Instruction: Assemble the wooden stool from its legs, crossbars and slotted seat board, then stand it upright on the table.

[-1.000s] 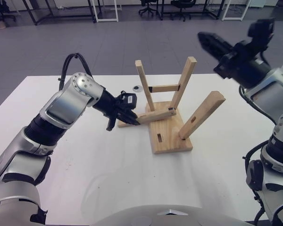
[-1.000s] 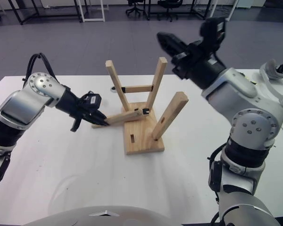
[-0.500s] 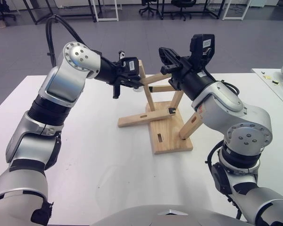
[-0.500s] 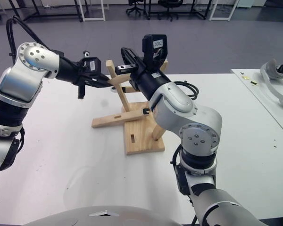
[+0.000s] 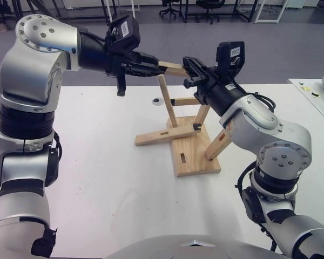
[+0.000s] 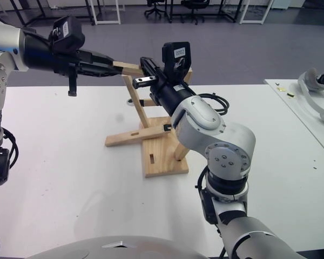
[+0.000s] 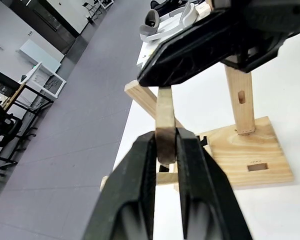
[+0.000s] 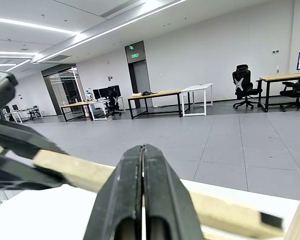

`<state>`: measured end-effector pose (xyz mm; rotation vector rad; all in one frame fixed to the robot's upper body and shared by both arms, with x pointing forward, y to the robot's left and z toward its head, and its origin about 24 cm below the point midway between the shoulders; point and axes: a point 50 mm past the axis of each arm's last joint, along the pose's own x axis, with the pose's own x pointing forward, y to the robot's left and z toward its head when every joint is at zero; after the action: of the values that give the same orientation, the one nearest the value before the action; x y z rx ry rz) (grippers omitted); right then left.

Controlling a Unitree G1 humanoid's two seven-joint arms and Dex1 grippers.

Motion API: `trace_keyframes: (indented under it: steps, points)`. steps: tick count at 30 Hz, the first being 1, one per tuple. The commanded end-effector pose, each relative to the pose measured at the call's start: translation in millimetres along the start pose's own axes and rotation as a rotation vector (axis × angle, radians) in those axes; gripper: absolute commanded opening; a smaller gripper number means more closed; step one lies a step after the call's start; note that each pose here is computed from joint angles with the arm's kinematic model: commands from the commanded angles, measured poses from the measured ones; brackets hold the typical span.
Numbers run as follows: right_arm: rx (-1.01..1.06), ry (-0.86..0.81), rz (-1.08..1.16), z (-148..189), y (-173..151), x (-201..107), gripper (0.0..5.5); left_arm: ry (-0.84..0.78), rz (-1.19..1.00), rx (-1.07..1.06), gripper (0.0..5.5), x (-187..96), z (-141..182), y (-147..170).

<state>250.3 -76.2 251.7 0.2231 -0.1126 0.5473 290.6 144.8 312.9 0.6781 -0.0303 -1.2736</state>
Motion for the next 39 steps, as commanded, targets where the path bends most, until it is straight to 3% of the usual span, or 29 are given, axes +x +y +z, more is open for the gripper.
trace_keyframes:
  steps: [1,6,9,15,20,29,39]
  points:
    - [-0.019,0.016,-0.011,-1.9,-3.9,-0.2,0.0,-0.033,0.037,-0.036,0.41,-12.1,3.9,4.3]
    - [-0.008,-0.138,-0.051,42.3,-36.4,-1.5,0.0,0.014,-0.052,-0.201,0.41,-12.3,-38.4,-25.3]
    - [0.053,-0.196,-0.106,64.9,-68.8,-5.1,0.0,-0.047,-0.08,-0.319,0.41,-1.9,-56.5,-48.0]
    - [0.154,-0.109,-0.181,41.0,-107.7,-15.9,0.0,-0.262,0.029,-0.547,0.41,18.0,-67.9,-69.3]
    - [0.194,-0.095,-0.249,35.5,-132.7,-24.7,0.0,-0.21,-0.028,-0.683,0.41,26.2,-94.9,-88.1]
    - [0.188,-0.054,-0.214,31.6,-135.4,-21.6,0.0,-0.197,-0.155,-0.59,0.41,58.9,-101.9,-90.0]
    - [0.182,-0.043,-0.212,30.4,-137.4,-19.6,0.0,-0.175,-0.167,-0.466,0.41,70.6,-97.3,-93.0]
